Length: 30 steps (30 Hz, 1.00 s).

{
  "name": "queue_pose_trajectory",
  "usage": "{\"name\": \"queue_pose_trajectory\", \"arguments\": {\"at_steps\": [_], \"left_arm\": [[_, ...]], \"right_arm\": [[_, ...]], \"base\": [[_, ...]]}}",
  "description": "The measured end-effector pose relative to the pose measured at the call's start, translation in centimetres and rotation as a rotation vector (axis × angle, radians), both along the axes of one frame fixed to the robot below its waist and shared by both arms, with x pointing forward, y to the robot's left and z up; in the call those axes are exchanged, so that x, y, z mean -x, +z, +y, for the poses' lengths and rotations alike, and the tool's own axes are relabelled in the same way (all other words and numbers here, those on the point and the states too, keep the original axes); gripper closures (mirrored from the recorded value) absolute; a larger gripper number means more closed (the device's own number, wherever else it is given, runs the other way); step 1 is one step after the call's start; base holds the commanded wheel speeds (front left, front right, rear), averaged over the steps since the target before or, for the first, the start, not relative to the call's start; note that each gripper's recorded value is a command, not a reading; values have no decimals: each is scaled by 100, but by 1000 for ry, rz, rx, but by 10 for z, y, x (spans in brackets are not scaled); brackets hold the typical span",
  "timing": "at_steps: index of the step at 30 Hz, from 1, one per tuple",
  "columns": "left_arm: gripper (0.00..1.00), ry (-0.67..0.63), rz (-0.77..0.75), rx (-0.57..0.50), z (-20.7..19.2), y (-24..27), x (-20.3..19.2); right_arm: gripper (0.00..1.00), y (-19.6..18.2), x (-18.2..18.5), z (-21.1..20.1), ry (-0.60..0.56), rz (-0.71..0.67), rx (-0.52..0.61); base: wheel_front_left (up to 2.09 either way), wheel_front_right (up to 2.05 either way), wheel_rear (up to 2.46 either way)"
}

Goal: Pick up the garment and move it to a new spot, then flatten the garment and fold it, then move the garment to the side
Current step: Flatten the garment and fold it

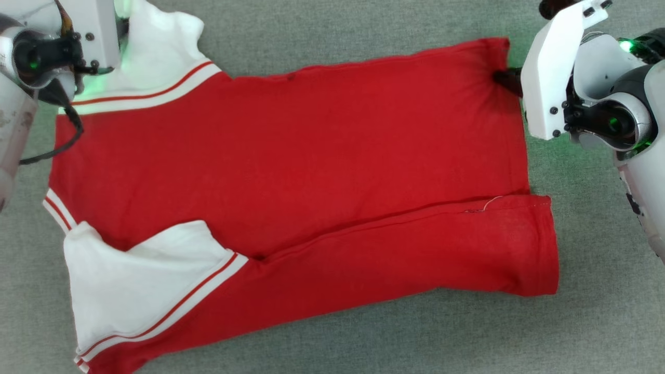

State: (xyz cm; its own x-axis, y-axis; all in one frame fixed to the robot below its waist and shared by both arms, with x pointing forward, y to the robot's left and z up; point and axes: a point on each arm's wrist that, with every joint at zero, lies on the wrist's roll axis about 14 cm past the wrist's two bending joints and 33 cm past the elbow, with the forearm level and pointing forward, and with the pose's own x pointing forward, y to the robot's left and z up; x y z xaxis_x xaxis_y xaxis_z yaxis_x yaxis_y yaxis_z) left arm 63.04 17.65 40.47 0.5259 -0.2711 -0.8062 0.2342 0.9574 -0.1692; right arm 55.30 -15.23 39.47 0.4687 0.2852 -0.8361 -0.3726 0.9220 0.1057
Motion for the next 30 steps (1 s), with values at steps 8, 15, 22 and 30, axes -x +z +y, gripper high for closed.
{"name": "queue_pose_trajectory", "arguments": {"at_steps": [8, 15, 22, 30], "left_arm": [[100, 16, -84, 33, 2, 22, -5], [100, 12, -144, 26, 10, 52, 1], [100, -30, -186, 10, 17, 79, 23], [100, -92, -185, -46, 33, 95, 74]], "right_arm": [[100, 7, -8, 1, 6, -71, -19], [100, 23, -11, 3, 34, -157, -36], [100, 43, -3, 4, 72, -238, -49], [100, 61, 24, 6, 112, -282, -78]], "base": [[0, 0, 0], [0, 0, 0], [0, 0, 0], [0, 0, 0]]}}
